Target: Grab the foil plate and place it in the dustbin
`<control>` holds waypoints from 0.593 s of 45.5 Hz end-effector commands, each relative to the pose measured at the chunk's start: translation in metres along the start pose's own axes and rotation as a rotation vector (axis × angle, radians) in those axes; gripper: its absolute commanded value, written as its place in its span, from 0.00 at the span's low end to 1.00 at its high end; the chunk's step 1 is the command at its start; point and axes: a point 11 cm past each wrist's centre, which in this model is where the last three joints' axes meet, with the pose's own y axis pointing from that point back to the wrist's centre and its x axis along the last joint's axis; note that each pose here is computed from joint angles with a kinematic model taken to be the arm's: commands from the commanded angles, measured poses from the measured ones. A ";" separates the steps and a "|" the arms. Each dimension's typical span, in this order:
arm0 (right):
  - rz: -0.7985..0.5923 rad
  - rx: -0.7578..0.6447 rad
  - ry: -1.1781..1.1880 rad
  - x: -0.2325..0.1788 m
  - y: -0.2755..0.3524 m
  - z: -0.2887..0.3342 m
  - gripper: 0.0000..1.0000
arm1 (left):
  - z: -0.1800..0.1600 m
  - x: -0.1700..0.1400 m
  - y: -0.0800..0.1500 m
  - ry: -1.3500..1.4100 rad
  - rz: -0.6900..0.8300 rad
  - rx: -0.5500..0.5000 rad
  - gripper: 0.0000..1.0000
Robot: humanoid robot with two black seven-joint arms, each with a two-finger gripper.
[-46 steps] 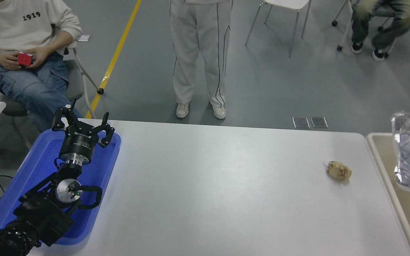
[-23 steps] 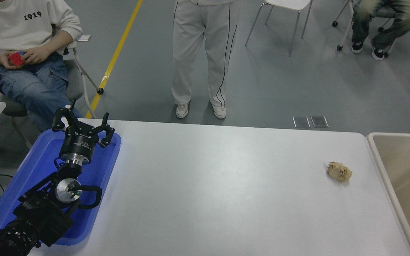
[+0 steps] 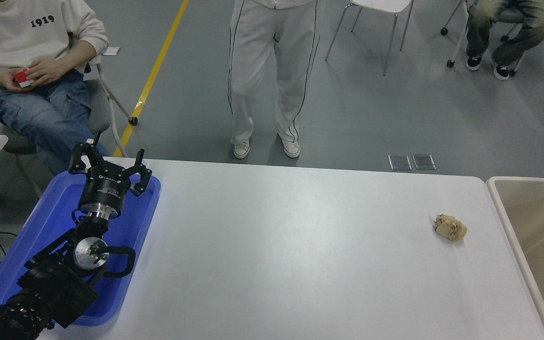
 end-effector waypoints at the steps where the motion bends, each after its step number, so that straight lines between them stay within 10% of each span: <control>1: 0.093 -0.033 -0.023 -0.017 -0.032 -0.006 0.00 | 0.000 0.000 0.000 -0.001 0.000 0.001 1.00; 27: 0.260 -0.089 -0.035 -0.047 -0.059 0.011 0.00 | 0.000 0.000 0.000 0.000 0.000 0.000 1.00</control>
